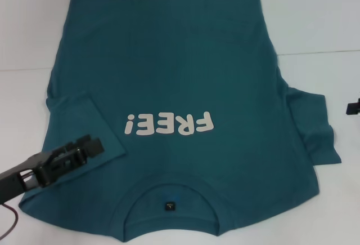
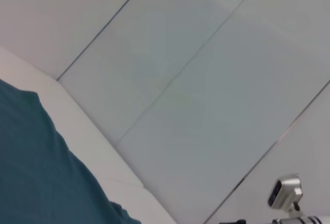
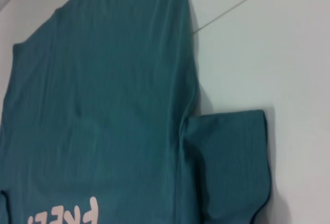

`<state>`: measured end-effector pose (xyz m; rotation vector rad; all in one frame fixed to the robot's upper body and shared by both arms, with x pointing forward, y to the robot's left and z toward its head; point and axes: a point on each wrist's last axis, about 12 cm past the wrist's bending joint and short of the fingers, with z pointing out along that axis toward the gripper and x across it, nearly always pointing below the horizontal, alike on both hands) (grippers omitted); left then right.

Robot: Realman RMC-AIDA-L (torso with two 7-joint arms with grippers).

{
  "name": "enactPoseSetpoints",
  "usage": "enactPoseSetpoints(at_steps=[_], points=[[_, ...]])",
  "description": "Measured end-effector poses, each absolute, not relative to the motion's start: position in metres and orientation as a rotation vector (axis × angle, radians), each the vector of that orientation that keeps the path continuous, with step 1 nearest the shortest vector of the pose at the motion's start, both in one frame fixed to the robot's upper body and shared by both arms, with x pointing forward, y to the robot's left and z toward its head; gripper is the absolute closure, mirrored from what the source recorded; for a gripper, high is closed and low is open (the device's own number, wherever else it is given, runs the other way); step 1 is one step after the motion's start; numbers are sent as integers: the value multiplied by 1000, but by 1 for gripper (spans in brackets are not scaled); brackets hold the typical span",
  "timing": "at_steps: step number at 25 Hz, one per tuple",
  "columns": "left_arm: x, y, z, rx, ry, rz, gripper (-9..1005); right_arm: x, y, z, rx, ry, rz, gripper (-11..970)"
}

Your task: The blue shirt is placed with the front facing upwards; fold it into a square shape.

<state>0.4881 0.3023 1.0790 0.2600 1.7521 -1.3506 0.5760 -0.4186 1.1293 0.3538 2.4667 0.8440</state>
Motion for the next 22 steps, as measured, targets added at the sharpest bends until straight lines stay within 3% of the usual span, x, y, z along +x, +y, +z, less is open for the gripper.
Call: enactPoseSetpoints(at_steps=[22], points=[[489,301,1079,238,1728,-1360,276,595,-385,1093,360,2503,720,350]])
